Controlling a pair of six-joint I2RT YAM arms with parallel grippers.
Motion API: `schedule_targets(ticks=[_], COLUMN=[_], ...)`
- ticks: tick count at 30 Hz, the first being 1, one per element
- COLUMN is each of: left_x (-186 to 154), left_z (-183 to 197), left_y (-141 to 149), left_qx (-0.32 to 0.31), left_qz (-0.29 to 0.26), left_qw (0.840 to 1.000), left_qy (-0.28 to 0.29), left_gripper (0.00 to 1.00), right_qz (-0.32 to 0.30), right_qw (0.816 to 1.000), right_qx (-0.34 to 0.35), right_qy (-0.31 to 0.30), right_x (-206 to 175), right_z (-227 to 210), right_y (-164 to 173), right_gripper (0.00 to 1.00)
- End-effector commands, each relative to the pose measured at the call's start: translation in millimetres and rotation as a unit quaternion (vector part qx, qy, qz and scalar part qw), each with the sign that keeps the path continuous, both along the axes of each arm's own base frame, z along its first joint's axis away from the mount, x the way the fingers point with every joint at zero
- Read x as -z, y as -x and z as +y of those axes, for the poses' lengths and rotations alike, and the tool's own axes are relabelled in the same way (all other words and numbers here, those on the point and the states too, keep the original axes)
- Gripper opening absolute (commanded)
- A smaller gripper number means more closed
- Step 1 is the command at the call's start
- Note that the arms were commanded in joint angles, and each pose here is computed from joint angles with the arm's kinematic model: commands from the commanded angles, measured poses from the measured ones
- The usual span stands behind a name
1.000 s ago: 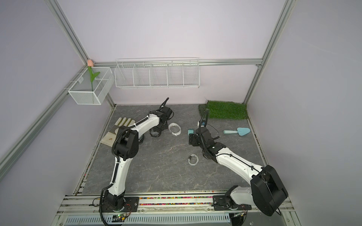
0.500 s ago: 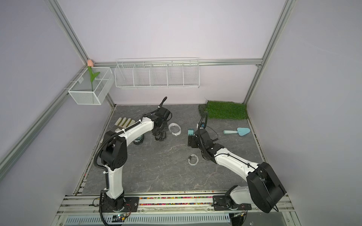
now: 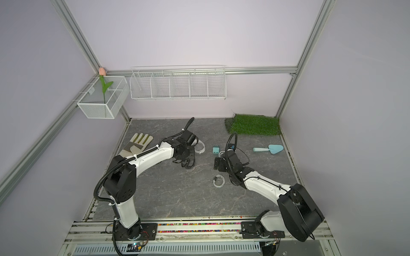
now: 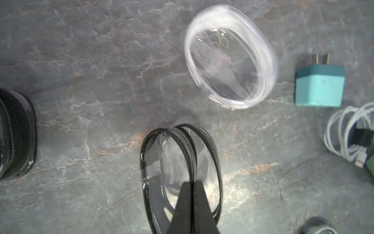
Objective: Pack away charging kits
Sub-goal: Open the storage bag at the center of the board, then pick up the charging cable from the center of the board.
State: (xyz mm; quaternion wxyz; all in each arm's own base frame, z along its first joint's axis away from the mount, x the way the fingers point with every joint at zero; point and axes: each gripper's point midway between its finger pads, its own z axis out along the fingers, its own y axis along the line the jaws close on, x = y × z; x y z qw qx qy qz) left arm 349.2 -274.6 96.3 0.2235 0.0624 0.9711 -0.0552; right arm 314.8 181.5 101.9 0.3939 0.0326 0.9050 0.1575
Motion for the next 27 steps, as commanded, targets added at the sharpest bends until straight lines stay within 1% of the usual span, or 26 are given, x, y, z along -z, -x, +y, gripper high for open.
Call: schedule_targets(ticks=[1,2,5,7,9,12,15,18,21,23,27], left_x=[-12.7,-12.3,-11.2,-13.6,-15.6,-15.7,-13.5,-12.2,-11.1,-11.2,-12.6], left_z=[-5.2,-6.0,-6.0,-8.9,-12.5,-15.1,-11.1,-9.1,-5.4,-4.4,-4.4], left_y=[12.7,15.4,22.2,26.7,30.6,34.9,35.9,37.5,38.8,39.9,41.1], left_qx=[0.02,0.022,0.023,0.027,0.032,0.035,0.03,0.029,0.026,0.027,0.029], left_qz=[-0.018,-0.017,-0.02,-0.025,-0.031,-0.035,-0.038,-0.04,-0.042,-0.042,-0.043], left_qw=[1.0,1.0,1.0,0.999,0.999,0.999,0.999,0.999,0.999,0.999,0.999], left_qy=[-0.017,-0.014,-0.009,-0.002,0.002,0.003,-0.002,0.0,-0.003,-0.003,0.001], left_gripper=[0.0,0.0,0.0,0.0,0.0,0.0,0.0,0.0,0.0,0.0,0.0], right_qz=[0.033,0.043,0.071,0.082,0.089,0.099,0.109,0.124,0.138,0.142,0.141], right_qw=[0.998,0.998,0.995,0.993,0.992,0.992,0.991,0.99,0.988,0.987,0.985], right_qx=[0.044,0.047,0.062,0.07,0.071,0.064,0.057,0.044,0.035,0.044,0.055], right_qy=[0.014,0.013,0.028,0.042,0.051,0.05,0.056,0.052,0.055,0.068,0.079], right_x=[19.6,25.9,40.3,42.3,41.8,44.0,50.0,60.7,71.8,78.0,83.0], right_z=[-23.2,-24.8,-31.6,-33.9,-31.4,-21.7,-13.2,-1.3,8.8,6.8,3.0], right_y=[28.5,37.5,58.7,68.3,75.7,83.4,85.1,82.9,79.8,78.0,75.7], right_gripper=[0.96,0.91,0.81,0.74,0.71,0.7,0.69,0.61,0.56,0.54,0.45])
